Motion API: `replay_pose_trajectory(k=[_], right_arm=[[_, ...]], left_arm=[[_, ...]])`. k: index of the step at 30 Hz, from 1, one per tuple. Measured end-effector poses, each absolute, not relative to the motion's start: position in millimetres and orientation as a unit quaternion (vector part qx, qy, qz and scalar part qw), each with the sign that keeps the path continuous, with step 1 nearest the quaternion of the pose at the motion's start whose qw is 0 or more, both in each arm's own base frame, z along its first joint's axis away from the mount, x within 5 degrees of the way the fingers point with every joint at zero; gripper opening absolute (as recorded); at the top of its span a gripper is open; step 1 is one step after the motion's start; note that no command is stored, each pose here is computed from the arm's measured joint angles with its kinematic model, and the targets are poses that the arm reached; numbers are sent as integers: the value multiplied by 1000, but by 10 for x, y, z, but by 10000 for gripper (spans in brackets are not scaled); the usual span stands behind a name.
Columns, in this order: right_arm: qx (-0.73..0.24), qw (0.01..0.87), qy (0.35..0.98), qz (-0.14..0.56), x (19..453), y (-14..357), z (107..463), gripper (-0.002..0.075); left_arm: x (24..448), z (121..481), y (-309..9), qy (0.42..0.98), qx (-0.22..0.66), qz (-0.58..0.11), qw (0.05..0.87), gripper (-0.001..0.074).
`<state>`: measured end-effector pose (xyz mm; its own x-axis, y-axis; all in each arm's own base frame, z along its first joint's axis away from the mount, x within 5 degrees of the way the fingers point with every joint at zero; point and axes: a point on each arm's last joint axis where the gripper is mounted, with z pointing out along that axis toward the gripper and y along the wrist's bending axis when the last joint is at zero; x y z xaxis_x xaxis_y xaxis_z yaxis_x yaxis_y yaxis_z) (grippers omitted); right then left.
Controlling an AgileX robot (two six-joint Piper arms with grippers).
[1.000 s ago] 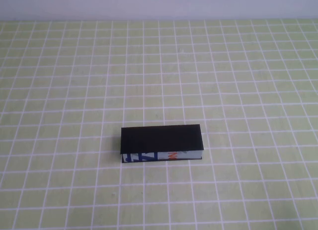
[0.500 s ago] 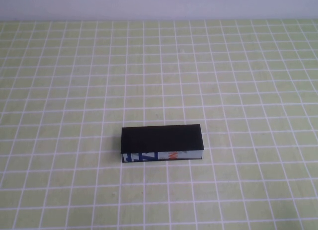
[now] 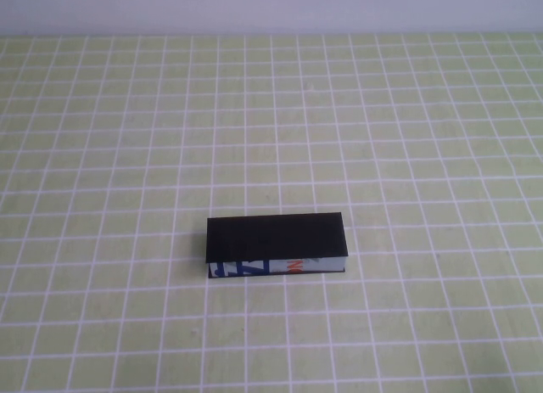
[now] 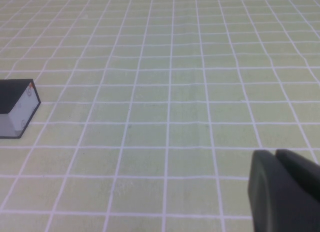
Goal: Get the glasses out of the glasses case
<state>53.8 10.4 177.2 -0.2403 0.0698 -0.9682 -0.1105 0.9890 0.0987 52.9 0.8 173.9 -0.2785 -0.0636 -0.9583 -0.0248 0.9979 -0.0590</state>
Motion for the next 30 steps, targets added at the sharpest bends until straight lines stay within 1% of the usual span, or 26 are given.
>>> replay_pose_trajectory(k=[7,9,11,15,18,22,26,28,30], right_arm=[[-13,616,784,73,538,104,1772,-18],[-13,616,784,73,538,104,1772,-18],[-13,616,784,73,538,104,1772,-18],[-13,616,784,73,538,104,1772,-18],[-13,616,784,73,538,104,1772,-18],[-13,616,784,73,538,104,1772,-18],[-13,616,784,73,538,104,1772,-18],[-13,616,784,73,538,104,1772,-18],[-13,616,784,73,538,104,1772,-18]], left_arm=[[529,1739,8,799,-28,-16,600,-4],[533,1751,-1,795,-36,-29,605,-4],[539,1775,-23,785,-65,-68,613,-4],[556,1877,-60,736,-147,-173,638,-4],[562,1929,-57,709,-179,-208,649,-4],[563,1946,-59,697,-201,-233,648,-4],[573,1898,-91,712,-222,-262,613,-4],[591,1915,-119,737,-219,-262,583,-4],[626,2030,-154,767,-201,-255,553,-4]])
